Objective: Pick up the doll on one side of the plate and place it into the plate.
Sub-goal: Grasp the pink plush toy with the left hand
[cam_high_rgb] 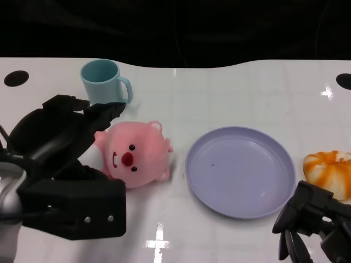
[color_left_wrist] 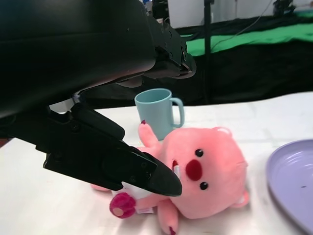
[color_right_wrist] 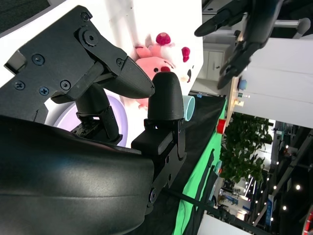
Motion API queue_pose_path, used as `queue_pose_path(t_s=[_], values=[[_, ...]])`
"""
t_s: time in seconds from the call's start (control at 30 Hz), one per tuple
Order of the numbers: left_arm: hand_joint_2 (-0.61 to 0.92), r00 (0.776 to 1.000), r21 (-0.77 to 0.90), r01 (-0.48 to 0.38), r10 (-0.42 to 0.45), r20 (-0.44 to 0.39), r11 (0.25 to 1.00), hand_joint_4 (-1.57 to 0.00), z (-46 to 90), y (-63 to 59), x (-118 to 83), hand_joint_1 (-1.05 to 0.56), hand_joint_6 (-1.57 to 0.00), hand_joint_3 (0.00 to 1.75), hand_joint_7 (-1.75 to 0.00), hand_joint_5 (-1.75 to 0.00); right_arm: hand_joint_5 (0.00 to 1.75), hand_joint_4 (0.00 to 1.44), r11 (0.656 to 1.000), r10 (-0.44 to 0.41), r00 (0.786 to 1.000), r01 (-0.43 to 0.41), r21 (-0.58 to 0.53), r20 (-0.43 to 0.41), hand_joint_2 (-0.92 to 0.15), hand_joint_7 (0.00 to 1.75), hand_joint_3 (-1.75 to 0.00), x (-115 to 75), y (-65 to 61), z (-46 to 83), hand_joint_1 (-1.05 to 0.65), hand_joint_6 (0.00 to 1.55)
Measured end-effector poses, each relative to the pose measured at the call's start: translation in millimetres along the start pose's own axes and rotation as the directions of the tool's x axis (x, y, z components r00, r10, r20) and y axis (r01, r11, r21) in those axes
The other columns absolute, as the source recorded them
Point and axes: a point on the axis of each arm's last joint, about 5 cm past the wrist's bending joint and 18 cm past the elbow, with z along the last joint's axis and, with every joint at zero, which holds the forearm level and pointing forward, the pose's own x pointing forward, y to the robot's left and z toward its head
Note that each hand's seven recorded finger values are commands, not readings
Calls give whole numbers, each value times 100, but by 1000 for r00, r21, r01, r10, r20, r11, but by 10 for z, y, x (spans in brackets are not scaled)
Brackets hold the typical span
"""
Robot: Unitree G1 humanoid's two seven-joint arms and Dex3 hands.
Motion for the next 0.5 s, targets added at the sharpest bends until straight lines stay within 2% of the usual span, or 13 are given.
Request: queue_pose_path(t_s=[0.27, 0.5], values=[[90, 994, 52, 81, -77, -83, 995, -4, -63, -96, 216, -71, -18, 0, -1, -39, 175, 70, 1000, -6, 1000, 6, 11, -24, -43, 151, -142, -24, 0, 13, -18, 59], [90, 979, 84, 160, -148, -139, 983, -4, -80, -217, 409, -73, -20, 0, -1, -37, 175, 70, 1000, -4, 1000, 5, 9, -20, -43, 151, -142, -29, 2, 25, -20, 59]])
